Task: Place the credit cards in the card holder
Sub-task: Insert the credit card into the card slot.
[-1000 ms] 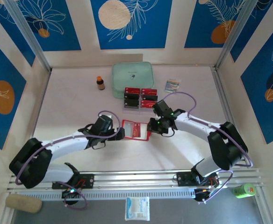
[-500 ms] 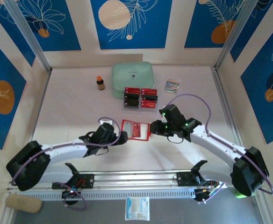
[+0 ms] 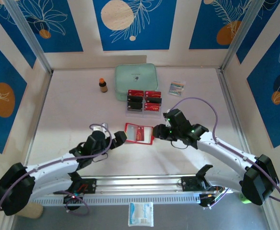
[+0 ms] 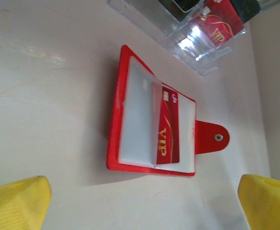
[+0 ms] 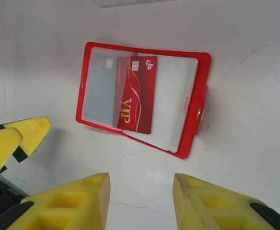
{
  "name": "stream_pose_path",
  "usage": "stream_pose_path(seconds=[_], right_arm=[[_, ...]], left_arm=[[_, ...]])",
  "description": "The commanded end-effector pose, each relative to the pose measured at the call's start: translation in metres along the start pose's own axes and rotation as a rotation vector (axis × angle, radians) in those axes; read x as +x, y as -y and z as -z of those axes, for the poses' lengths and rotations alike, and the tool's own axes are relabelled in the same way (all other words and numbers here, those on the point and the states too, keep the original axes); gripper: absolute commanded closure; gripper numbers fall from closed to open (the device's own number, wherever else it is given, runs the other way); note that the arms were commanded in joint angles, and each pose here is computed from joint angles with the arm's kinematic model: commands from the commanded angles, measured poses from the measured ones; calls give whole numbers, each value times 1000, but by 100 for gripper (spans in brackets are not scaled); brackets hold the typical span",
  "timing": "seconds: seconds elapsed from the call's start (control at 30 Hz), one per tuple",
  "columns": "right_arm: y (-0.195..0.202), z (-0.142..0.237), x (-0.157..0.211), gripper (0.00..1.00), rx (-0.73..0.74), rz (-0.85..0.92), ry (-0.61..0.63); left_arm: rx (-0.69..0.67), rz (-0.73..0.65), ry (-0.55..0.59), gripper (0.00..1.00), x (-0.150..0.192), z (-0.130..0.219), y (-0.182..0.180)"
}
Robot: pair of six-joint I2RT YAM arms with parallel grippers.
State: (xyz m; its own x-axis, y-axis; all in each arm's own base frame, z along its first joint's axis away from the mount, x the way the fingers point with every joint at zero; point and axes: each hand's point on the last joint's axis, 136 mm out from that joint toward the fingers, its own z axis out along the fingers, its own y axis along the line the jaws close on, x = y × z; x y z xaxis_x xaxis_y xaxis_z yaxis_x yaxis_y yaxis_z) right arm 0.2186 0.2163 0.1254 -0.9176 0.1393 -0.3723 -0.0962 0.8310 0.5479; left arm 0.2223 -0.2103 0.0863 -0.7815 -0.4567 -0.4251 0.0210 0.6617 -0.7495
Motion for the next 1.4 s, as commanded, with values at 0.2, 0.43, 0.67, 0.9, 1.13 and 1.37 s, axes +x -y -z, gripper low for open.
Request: stream_pose_path(seconds=[0.2, 0.43, 0.67, 0.9, 1.13, 1.37], right_arm=[[-5, -6, 1, 60, 6, 11, 8], [-7, -6, -1, 60, 10, 13, 12], [-12, 5, -2, 60, 15, 34, 13], [-9, 8, -8, 60, 26, 36, 19], [-6, 0, -8, 60, 16, 9, 11], [-2, -31, 3, 66, 13, -13, -46]], left_arm=[[291, 92, 93, 0, -26, 14, 44], [341, 72, 141, 0, -46, 13, 68], [511, 169, 38, 0, -79, -49, 133], [393, -21, -15, 0, -90, -74, 159], [18, -265, -16, 0, -76, -39, 90], [-230, -415, -121, 0, -49, -26, 23]])
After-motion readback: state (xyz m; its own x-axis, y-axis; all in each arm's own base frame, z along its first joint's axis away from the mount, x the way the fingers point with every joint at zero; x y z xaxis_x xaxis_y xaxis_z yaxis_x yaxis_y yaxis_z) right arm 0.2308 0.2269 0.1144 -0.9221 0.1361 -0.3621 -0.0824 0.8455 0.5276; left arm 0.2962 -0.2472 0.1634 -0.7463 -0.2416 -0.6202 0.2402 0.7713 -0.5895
